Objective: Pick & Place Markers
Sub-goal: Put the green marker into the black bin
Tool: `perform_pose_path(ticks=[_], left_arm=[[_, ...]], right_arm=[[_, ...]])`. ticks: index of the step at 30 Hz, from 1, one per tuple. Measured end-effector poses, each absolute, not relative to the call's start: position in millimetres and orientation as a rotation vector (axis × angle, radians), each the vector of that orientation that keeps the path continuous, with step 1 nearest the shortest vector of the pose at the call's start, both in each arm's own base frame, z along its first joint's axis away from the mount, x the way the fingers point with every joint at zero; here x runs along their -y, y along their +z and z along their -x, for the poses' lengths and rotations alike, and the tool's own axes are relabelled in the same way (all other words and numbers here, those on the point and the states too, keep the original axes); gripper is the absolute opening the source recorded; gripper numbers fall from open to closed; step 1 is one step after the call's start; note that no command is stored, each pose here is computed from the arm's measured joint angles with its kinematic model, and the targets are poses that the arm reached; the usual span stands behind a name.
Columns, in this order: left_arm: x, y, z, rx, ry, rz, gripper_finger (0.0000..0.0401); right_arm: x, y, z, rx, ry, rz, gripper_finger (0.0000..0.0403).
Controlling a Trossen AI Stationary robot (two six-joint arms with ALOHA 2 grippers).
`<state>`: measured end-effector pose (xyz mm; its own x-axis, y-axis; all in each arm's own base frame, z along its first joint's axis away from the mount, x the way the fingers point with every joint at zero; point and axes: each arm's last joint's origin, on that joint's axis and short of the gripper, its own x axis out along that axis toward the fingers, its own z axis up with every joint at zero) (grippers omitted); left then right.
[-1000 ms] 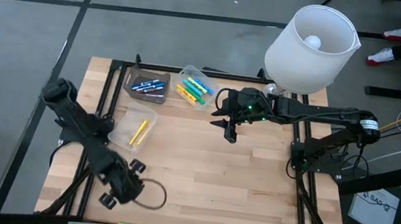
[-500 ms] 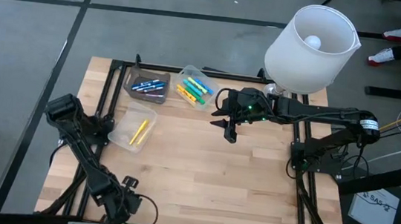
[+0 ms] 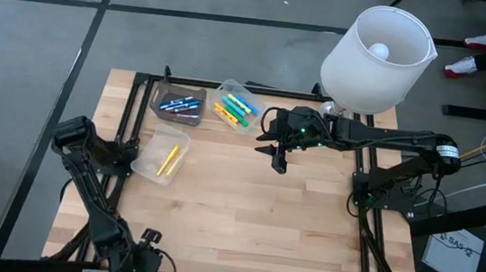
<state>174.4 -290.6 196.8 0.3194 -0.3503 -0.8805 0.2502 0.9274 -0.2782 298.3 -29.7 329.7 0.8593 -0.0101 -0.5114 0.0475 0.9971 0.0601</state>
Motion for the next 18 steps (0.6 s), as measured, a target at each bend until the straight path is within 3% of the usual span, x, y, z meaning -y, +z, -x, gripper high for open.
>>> perform_pose_path(ticks=[6,18], left_arm=[[299.3,183.8,-178.4,-1.191,-0.387,0.116,0.0157],[327.1,144.4,-194.6,-1.362,-0.251,-0.060,0.0157]], right_arm=[[29.7,329.7,-298.3,-0.536,-0.030,-0.071,0.0156],[29.8,329.6,-298.2,-0.538,-0.031,-0.071,0.0156]])
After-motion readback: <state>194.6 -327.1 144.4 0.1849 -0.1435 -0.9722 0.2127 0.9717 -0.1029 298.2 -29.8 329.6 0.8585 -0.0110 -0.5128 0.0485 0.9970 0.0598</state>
